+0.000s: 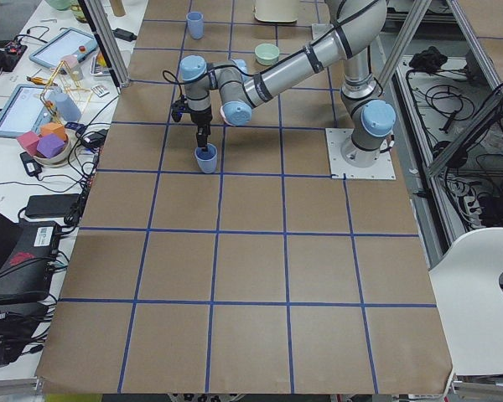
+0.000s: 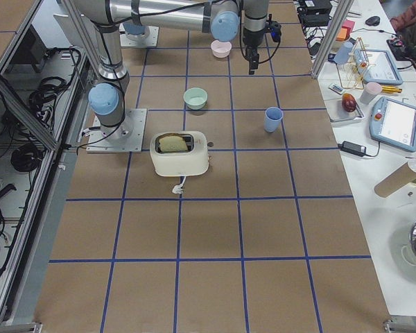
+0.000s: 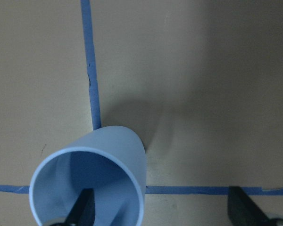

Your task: Stack blue cups with both arms

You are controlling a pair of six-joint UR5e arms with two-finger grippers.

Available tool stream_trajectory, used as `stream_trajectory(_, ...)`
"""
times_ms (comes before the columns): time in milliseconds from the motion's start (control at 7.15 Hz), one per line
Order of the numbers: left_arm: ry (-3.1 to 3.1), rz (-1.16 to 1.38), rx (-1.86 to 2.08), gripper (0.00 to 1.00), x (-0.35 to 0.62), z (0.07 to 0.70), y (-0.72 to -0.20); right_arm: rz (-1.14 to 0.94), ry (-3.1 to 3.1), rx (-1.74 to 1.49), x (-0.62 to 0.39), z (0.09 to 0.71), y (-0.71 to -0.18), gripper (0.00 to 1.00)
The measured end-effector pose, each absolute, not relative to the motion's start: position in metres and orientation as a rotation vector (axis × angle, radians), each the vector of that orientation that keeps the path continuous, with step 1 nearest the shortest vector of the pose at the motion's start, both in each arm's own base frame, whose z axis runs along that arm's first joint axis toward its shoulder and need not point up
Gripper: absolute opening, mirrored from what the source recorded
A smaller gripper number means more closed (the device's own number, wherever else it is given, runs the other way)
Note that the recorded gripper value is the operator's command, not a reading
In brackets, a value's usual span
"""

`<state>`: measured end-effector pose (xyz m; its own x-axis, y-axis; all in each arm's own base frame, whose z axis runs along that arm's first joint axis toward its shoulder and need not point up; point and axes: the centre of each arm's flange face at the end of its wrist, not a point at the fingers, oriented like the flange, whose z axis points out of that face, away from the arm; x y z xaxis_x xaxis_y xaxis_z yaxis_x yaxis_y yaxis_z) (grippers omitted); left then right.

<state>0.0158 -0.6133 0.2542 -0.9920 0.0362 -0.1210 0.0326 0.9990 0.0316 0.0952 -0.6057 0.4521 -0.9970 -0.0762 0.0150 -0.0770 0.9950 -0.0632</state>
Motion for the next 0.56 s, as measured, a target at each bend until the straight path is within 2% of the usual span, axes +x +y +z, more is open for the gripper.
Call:
stream_trajectory(140, 3.018, 0.036, 0.060, 0.00, 0.018, 0.253, -0.614, 0.116, -3.126, 0.104, 0.084, 0.449, -0.632, 1.00)
stream_trajectory(559, 3.009, -0.019, 0.067, 0.00, 0.021, 0.260, -0.618, 0.096, -3.119, 0.201, 0.031, 0.425, -0.681, 1.00)
